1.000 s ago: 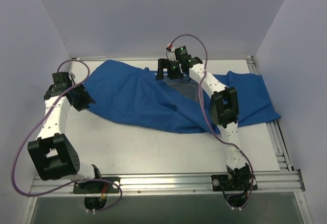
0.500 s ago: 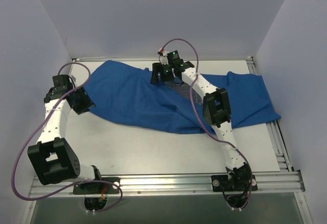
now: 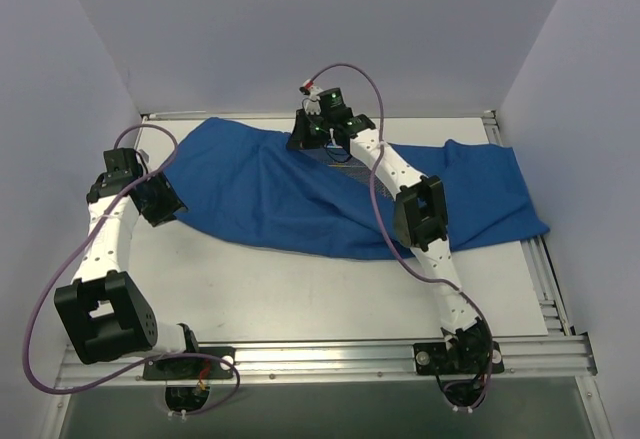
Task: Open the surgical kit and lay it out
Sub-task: Open the surgical kit at the center of the board, then smooth out the surgical kit at the center of the board.
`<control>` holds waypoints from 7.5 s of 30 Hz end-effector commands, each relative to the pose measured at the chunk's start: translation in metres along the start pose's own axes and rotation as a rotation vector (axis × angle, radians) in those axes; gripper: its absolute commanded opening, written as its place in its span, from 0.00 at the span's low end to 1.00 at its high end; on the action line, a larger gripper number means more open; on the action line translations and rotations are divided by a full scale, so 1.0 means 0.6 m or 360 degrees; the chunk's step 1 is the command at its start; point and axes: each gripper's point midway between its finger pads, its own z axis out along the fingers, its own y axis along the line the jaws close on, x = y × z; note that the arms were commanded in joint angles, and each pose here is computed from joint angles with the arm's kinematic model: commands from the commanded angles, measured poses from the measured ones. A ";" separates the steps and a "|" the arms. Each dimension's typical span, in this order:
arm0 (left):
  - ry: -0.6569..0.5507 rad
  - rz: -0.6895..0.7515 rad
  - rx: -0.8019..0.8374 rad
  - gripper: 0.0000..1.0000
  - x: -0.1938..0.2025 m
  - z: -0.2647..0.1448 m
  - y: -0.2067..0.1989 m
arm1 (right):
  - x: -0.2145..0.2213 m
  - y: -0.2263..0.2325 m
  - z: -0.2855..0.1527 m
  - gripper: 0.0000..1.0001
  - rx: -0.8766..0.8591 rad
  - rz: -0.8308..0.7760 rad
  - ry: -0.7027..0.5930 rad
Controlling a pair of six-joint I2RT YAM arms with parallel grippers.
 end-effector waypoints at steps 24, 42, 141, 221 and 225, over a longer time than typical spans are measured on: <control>-0.0307 -0.0045 -0.0116 0.47 -0.049 -0.098 0.014 | 0.413 0.395 -0.117 0.00 -0.0711 -0.0347 0.0841; -0.0189 0.0197 0.0369 0.20 -0.110 0.012 -0.158 | 0.003 0.060 -0.292 0.46 0.0457 0.0208 -0.0240; 0.0614 0.0192 -0.0267 0.02 0.042 0.240 -0.219 | 0.169 -0.370 -0.368 0.00 0.1038 0.0895 0.0240; 0.0784 0.0125 -0.0700 0.02 0.102 0.343 -0.218 | 0.241 -0.460 -0.297 0.02 0.1285 0.0996 0.0432; 0.0768 0.0006 -0.0524 0.02 0.085 0.374 -0.245 | 0.239 -0.473 -0.279 0.02 0.1275 0.1063 0.0410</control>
